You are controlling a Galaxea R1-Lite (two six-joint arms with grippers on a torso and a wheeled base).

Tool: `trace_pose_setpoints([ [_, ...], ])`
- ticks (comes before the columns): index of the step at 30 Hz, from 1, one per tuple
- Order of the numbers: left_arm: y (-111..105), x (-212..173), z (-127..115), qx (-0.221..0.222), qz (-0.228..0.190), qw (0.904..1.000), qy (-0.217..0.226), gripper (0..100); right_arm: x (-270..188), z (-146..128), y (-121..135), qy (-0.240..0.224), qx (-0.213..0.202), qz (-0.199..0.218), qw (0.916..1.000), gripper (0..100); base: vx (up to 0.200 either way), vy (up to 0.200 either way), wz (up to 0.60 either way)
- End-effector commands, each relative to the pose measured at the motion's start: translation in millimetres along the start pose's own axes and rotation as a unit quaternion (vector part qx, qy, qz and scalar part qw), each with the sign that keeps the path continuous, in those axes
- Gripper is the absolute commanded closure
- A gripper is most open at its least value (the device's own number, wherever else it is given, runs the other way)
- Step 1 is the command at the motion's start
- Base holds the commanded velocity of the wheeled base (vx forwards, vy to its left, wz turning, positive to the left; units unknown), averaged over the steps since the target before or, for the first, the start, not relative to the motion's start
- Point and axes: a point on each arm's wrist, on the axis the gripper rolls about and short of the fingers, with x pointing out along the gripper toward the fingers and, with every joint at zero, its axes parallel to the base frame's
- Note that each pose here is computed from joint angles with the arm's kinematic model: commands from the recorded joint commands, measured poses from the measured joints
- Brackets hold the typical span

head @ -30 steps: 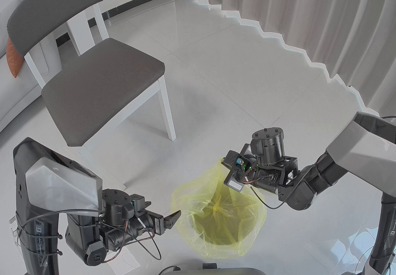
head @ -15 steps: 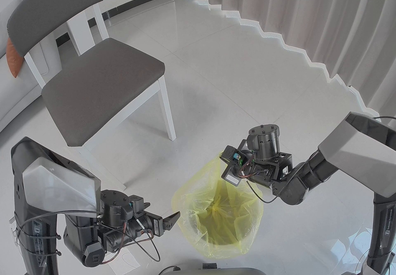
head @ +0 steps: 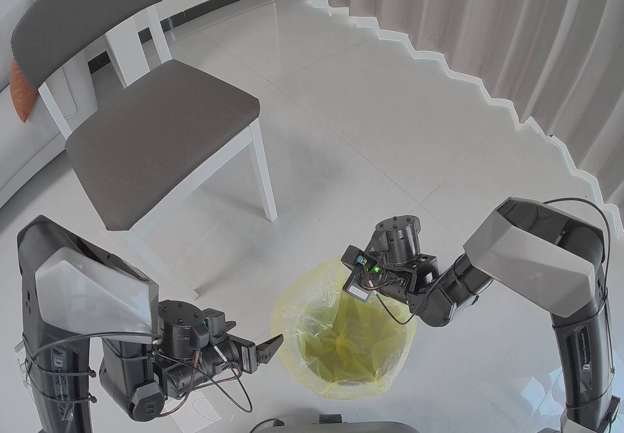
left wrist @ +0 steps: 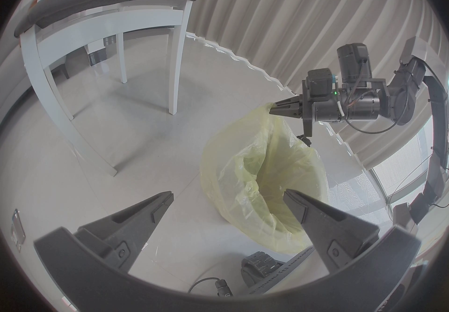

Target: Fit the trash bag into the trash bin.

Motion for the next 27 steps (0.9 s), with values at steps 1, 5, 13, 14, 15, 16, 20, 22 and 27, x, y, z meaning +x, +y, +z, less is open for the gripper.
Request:
trace_pose_setpoints([
  [1, -0.7, 0.7, 0.2, 0.0, -0.002, 1.0, -0.005, 0, 5.9, -4.8, 4.6, 0.005, 0.0, 0.004, 1.0, 100, 0.0, 0.0, 0.0],
  [5, -1.2, 2.7, -0.7, 0.001, -0.004, 1.0, -0.004, 0, 4.7, -4.8, 3.6, 0.006, 0.0, 0.003, 1.0, 100, 0.0, 0.0, 0.0],
  [13, -2.8, 11.5, 3.2, 0.004, -0.009, 0.9998, -0.017, 0, -16.2, 15.3, -3.4, -0.021, 0.002, -0.006, 0.9998, 0, 0.0, 0.0, 0.0],
  [14, -4.6, 14.1, 5.6, 0.006, -0.012, 0.9996, -0.024, 0, -21.4, 20.6, -4.5, -0.026, 0.001, -0.006, 0.9996, 0, 0.0, 0.0, 0.0],
  [15, -5.0, 15.9, 7.6, 0.006, -0.013, 0.9995, -0.03, 0, -23.2, 22.4, -3.5, -0.027, 0.0, -0.005, 0.9996, 0, 0.0, 0.0, 0.0],
  [16, -6.1, 20.3, 12.8, 0.006, -0.016, 0.9989, -0.043, 0, -26.1, 25.0, -3.2, -0.029, -0.001, -0.003, 0.9996, 0, 0.0, 0.0, 0.0],
  [20, -6.7, 31.6, 22.6, 0.011, -0.019, 0.9974, -0.069, 0, -34.5, 14.7, -5.7, -0.015, 0.004, -0.004, 0.9999, 0, 0.0, 0.0, 0.0],
  [22, -6.7, 40.0, 21.6, 0.012, -0.018, 0.9977, -0.064, 0, -52.9, 2.8, -20.7, -0.005, 0.014, -0.019, 0.9997, 0, 0.0, 0.0, 0.0],
  [27, -6.1, 58.4, 16.7, 0.014, -0.013, 0.9993, -0.032, 0, -87.9, -31.3, -44.1, 0.015, 0.05, -0.051, 0.9973, 0, 0.0, 0.0, 0.0],
])
